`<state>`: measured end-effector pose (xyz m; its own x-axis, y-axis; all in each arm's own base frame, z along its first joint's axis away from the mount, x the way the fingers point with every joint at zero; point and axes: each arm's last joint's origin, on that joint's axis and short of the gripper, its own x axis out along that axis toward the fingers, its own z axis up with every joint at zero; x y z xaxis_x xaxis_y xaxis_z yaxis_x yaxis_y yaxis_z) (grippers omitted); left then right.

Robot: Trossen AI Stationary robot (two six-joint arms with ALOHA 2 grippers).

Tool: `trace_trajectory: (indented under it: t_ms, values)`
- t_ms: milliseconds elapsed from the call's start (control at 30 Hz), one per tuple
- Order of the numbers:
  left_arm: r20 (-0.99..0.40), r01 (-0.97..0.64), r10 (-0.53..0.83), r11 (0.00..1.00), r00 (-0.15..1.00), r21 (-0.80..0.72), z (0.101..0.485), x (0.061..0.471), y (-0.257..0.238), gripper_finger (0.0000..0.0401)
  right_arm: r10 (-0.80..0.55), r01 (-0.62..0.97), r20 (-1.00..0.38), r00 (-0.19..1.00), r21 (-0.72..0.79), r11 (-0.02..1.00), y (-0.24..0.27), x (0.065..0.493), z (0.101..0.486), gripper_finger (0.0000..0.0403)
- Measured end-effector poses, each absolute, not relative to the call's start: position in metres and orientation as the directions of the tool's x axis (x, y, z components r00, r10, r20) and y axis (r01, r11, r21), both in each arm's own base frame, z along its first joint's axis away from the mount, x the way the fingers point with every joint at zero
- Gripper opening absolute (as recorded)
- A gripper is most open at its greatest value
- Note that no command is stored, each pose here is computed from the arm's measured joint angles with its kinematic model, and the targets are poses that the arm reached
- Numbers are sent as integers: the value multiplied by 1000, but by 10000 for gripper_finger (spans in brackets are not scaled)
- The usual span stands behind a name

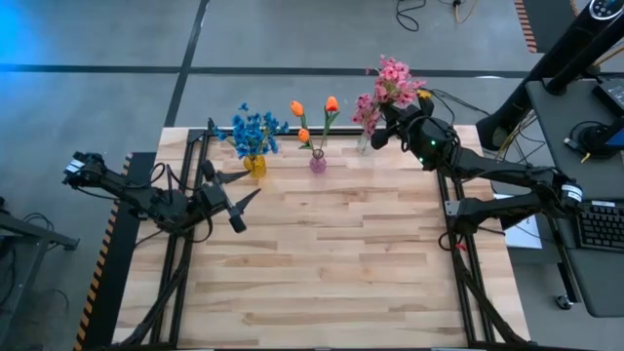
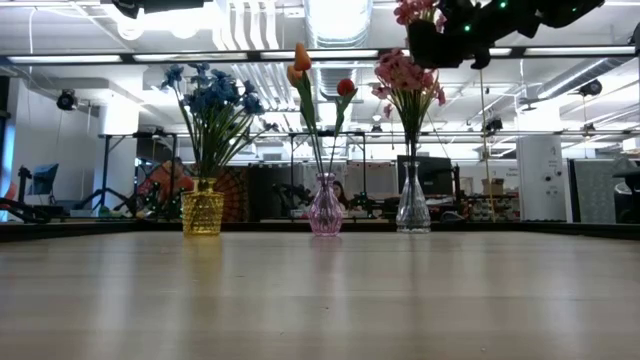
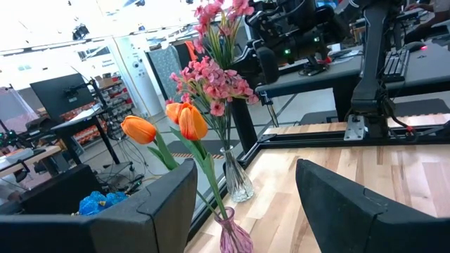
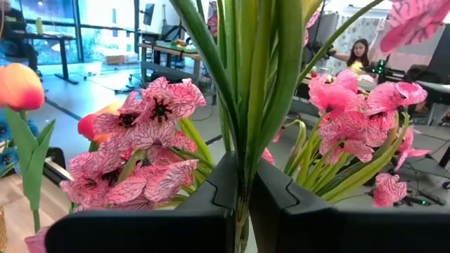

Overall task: Sort flowers into vase by color
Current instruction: Put the pink flowers into the transparent vase

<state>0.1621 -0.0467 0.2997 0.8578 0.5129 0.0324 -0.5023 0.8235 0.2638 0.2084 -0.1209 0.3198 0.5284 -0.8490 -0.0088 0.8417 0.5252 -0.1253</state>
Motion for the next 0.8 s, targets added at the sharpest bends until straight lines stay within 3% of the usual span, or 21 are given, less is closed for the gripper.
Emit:
trace_trajectory:
  t_ms: [800]
  values:
    - [32, -502, 513, 824, 858, 264, 300, 162, -47, 224, -858, 854, -45, 512, -78, 514, -125, 206, 316, 13]
